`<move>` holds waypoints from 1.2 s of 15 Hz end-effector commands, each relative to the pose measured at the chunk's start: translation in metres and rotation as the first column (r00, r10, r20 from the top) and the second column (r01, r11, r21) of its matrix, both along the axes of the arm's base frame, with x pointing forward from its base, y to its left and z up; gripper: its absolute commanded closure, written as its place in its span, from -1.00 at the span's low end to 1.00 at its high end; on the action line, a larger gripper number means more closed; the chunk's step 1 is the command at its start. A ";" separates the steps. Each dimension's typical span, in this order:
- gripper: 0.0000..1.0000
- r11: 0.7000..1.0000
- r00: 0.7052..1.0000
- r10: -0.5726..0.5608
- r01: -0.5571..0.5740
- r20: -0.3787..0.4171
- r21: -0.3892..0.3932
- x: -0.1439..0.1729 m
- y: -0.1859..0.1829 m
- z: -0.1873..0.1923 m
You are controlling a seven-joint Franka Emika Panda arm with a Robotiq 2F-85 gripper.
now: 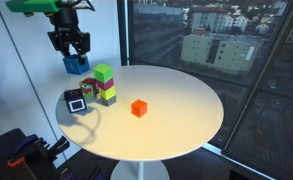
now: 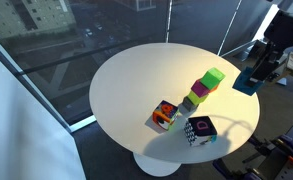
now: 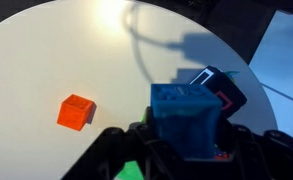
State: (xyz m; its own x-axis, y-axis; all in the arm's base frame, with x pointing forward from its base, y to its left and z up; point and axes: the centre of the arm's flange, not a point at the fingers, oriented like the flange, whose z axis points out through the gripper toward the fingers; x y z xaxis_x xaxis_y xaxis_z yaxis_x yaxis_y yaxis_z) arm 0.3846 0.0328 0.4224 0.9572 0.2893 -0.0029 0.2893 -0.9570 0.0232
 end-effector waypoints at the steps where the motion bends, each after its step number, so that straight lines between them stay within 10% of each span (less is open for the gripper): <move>1: 0.41 1.000 1.000 0.000 0.000 0.001 0.000 -0.001 0.001 -0.001; 2: -0.09 1.000 1.000 0.000 0.000 -0.001 -0.001 -0.001 0.001 -0.002; 11: -0.09 1.000 1.000 0.000 0.000 -0.007 -0.001 -0.001 0.001 -0.004; 12: 0.41 1.000 1.000 0.000 0.000 -0.007 -0.001 -0.001 0.001 -0.004; 18: 0.41 1.000 1.000 0.019 -0.019 -0.009 -0.013 0.003 0.018 -0.005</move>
